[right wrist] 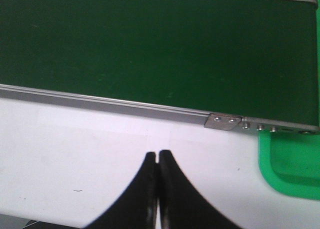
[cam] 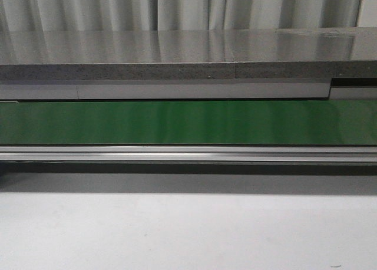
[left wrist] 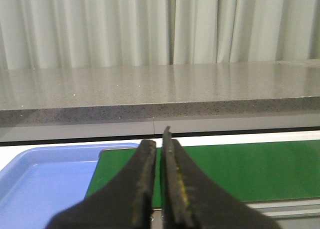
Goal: Move button from right to left
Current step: 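Lower the open right gripper around the yellow push button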
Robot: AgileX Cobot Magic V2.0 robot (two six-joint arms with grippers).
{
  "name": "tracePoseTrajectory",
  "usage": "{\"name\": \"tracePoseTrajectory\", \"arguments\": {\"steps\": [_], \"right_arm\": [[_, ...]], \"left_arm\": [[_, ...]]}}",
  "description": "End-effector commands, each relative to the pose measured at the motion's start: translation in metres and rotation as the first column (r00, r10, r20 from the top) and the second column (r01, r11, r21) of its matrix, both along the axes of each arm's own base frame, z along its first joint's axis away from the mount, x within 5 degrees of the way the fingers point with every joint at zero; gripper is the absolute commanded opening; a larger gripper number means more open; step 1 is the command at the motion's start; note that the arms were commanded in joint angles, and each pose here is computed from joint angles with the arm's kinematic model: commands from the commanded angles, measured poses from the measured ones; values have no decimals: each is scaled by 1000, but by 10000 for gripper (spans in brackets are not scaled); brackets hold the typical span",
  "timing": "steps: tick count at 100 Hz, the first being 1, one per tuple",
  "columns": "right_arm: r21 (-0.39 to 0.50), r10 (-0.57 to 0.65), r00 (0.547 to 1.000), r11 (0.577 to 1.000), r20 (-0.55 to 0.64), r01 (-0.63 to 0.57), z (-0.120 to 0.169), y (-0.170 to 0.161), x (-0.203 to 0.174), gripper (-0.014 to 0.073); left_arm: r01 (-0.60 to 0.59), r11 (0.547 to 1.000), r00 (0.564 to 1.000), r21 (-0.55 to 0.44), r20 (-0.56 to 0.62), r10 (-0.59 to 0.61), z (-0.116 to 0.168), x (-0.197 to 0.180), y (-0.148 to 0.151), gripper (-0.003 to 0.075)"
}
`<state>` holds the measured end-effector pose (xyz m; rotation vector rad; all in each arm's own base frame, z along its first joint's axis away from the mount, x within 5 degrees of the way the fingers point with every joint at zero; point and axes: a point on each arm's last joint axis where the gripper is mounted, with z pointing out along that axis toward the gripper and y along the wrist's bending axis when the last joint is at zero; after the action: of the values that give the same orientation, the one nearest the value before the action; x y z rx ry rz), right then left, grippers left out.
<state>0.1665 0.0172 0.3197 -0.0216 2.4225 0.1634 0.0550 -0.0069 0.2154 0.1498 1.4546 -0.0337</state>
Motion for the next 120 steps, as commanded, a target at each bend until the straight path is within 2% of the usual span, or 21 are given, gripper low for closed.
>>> {"name": "tracePoseTrajectory", "arguments": {"steps": [1, 8, 20, 30, 55, 77, 95, 120], "right_arm": [[20, -17, 996, 1000, 93, 15, 14, -1, 6, 54], [21, -17, 995, 1000, 96, 16, 15, -1, 6, 164], [28, -20, 994, 999, 108, 17, 16, 0, 7, 421], [55, -24, 993, 998, 117, 18, 17, 1, 7, 531], [95, -97, 981, 992, 169, 82, 26, -3, 26, 529], [69, -236, 960, 971, 154, 228, 42, -37, 59, 529], [13, -312, 941, 950, 132, 313, 45, -74, 80, 529], [-113, -300, 949, 944, 102, 310, 44, -118, 110, 529]], "left_arm": [[16, 1000, 998, -24, 69, -15, -5, -2, -1, 5], [16, 1000, 998, -24, 69, -15, -5, -2, -1, 5], [16, 1000, 998, -24, 69, -15, -5, -2, -1, 5], [16, 1000, 998, -24, 69, -15, -5, -2, -1, 5], [16, 1000, 998, -24, 69, -15, -5, -2, -1, 5], [16, 1000, 998, -24, 69, -15, -5, -2, -1, 5], [16, 1000, 998, -24, 69, -15, -5, -2, -1, 5], [16, 1000, 998, -24, 69, -15, -5, -2, -1, 5]]}}
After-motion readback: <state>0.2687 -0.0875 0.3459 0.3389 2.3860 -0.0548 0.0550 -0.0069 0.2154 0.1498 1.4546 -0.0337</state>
